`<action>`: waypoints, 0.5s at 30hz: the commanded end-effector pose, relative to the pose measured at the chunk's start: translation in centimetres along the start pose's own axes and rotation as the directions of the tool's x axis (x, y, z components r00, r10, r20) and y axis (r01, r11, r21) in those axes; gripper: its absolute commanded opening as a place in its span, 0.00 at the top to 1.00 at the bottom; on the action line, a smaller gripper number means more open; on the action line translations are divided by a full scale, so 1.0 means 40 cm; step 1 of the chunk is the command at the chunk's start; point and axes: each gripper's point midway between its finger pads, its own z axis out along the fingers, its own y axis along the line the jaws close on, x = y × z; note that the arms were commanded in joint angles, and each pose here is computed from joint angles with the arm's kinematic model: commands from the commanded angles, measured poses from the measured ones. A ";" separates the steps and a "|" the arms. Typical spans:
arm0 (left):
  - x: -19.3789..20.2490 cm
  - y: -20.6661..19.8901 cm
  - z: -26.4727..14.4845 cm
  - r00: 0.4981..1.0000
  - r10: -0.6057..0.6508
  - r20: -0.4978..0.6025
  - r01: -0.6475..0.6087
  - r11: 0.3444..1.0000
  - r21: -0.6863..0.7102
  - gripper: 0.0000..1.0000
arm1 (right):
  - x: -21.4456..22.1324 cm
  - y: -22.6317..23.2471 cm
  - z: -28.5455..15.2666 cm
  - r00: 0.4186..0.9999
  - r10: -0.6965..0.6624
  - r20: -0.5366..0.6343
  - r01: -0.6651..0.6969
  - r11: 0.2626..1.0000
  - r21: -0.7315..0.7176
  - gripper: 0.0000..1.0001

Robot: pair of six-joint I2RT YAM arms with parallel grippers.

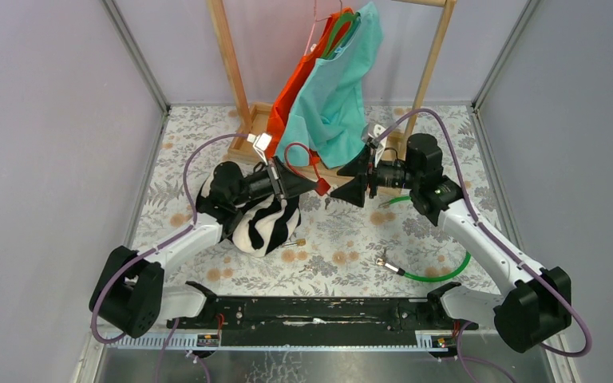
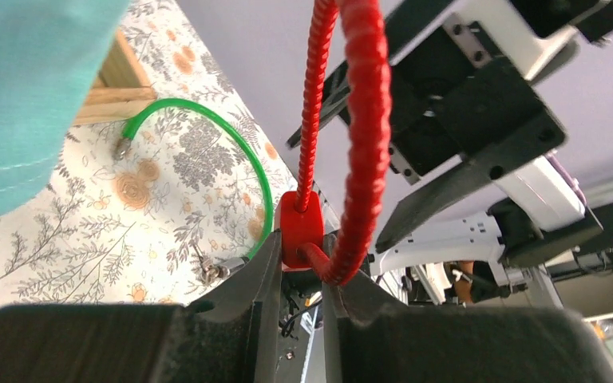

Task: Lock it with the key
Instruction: Lock the lock.

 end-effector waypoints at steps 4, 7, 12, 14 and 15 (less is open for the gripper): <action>-0.016 -0.141 -0.044 0.962 0.268 0.055 -0.273 0.930 0.245 1.00 | -0.017 0.096 0.000 0.997 0.054 0.055 -0.039 0.970 -0.239 0.22; -0.014 -0.151 -0.050 0.952 0.299 0.063 -0.304 0.915 0.266 1.00 | -0.012 0.118 -0.001 0.995 0.082 0.057 -0.062 0.951 -0.303 0.23; -0.003 -0.161 -0.058 0.933 0.352 0.067 -0.355 0.883 0.306 1.00 | -0.012 0.136 0.000 0.993 0.103 0.060 -0.075 0.931 -0.358 0.28; 0.000 -0.170 -0.062 0.923 0.377 0.071 -0.379 0.867 0.325 1.00 | -0.007 0.141 0.002 0.992 0.118 0.051 -0.090 0.922 -0.377 0.31; 0.001 -0.174 -0.064 0.920 0.385 0.073 -0.387 0.860 0.332 1.00 | -0.004 0.144 0.004 0.991 0.126 0.046 -0.099 0.917 -0.386 0.32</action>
